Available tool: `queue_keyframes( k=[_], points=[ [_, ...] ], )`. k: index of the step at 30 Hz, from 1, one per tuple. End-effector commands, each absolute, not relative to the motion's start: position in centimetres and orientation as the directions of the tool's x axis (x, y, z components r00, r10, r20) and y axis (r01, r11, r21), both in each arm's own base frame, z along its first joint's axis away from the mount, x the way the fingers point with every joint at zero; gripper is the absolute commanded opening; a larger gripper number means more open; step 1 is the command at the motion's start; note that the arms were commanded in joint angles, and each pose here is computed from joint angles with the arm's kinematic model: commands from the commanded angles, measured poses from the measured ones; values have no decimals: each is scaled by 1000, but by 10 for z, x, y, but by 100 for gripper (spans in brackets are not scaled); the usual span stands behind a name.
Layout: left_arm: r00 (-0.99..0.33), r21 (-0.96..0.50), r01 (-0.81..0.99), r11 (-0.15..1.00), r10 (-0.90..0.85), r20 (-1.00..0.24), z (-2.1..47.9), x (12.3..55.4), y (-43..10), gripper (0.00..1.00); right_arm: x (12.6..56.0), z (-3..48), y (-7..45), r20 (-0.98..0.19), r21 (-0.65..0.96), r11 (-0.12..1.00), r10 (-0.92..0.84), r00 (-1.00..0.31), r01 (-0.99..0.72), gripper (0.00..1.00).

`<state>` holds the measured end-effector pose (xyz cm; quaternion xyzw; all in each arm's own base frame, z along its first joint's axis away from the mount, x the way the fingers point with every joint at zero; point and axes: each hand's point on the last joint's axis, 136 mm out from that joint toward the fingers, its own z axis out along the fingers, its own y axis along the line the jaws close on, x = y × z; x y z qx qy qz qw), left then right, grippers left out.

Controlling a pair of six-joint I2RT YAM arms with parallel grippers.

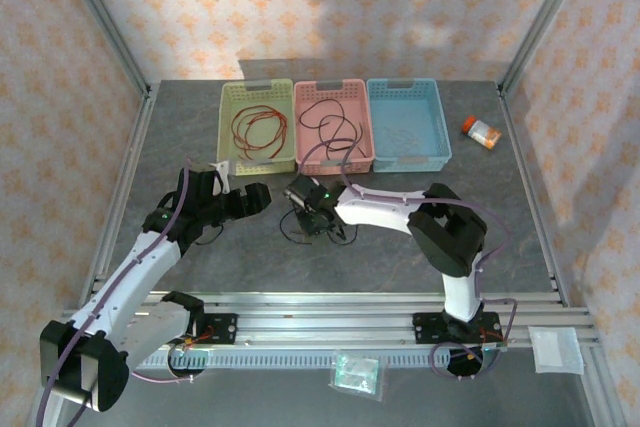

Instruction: Untangle the cables

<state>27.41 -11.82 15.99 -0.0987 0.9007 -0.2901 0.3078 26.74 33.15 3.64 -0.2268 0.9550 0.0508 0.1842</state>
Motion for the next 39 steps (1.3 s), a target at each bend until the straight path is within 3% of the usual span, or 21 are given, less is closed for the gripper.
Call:
queue_keyframes(
  k=[1,6,11,15,17,24,32,33,36,39],
  points=[
    [-747,-557,11,830,-363,-557,172,287,-111,90,273,31,335,-425,-25,907,-389,-817,-419,43],
    [-703,-522,5,853,-368,-609,178,292,-101,90,263,19,330,-435,-49,907,-397,-808,-419,36],
    [-642,-504,-9,863,-391,-659,188,297,-91,90,258,23,325,-479,-42,913,-376,-793,-407,21],
    [-584,-528,-3,849,-430,-689,193,291,-87,90,262,41,325,-542,-6,922,-328,-774,-386,3],
    [-554,-550,-12,835,-464,-692,191,284,-84,90,265,54,326,-581,12,924,-305,-754,-383,0],
    [-519,-582,38,812,-482,-706,186,265,-89,89,266,113,323,-726,118,909,-196,-659,-401,0],
    [-561,-616,68,785,-480,-674,169,248,-104,89,246,162,284,-797,275,890,-1,-604,-365,0],
    [-565,-629,61,775,-492,-662,167,247,-106,89,244,160,282,-790,268,890,-15,-612,-368,2],
    [-581,-660,32,750,-523,-623,166,248,-110,89,238,146,286,-728,229,901,-92,-679,-368,24],
    [-604,-670,5,743,-531,-594,163,251,-117,88,238,130,297,-671,241,907,-101,-735,-346,40]
  ],
)
